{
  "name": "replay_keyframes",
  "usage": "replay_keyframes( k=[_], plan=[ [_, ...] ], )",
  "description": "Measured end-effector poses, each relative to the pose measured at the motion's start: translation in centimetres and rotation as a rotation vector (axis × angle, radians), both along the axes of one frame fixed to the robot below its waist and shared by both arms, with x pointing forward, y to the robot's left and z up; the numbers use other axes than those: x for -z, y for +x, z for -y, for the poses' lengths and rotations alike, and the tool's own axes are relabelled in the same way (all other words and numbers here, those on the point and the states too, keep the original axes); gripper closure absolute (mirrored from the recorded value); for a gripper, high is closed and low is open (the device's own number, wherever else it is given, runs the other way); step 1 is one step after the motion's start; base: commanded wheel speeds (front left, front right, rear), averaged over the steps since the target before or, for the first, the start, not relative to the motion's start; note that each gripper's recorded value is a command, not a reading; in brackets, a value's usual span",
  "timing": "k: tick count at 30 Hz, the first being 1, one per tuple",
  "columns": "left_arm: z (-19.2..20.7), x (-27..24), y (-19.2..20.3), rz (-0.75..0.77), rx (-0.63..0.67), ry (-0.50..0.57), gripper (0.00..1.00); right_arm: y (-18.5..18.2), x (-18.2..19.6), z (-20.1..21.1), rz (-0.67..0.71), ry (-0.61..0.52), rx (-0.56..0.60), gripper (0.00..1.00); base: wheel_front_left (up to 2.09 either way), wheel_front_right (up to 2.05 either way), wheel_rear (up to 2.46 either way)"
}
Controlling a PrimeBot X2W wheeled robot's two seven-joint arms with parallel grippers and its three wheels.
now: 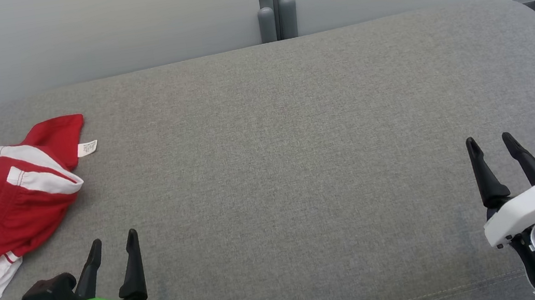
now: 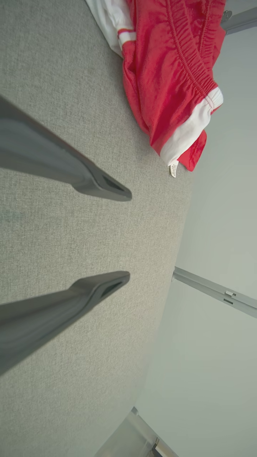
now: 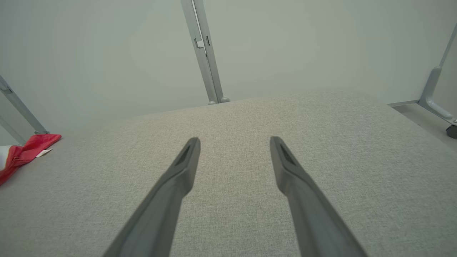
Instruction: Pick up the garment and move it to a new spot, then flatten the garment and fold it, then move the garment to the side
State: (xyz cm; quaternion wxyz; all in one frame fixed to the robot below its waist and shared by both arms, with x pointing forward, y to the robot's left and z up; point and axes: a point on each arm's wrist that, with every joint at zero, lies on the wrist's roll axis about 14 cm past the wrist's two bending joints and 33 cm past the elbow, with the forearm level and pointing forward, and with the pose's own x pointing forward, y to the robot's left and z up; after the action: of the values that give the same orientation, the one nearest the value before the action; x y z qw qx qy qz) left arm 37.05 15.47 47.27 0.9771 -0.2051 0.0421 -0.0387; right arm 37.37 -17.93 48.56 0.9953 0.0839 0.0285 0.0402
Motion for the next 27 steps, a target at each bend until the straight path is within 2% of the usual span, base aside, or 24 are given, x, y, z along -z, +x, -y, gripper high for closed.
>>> replay_keyframes(
  k=[20, 27],
  plan=[
    [0.1, 0.2, -0.2, 0.052, 0.04, 0.217, 0.0, -0.2, -0.7, 0.5, 0.08, -0.214, -0.037, 0.0, 0.0, 0.0, 0.0],
    [-0.5, 0.8, -0.5, 0.031, 0.027, 0.217, 0.0, -0.4, -0.5, 1.3, 0.072, -0.209, -0.021, 0.0, 0.0, 0.0, 0.0]
  ],
)
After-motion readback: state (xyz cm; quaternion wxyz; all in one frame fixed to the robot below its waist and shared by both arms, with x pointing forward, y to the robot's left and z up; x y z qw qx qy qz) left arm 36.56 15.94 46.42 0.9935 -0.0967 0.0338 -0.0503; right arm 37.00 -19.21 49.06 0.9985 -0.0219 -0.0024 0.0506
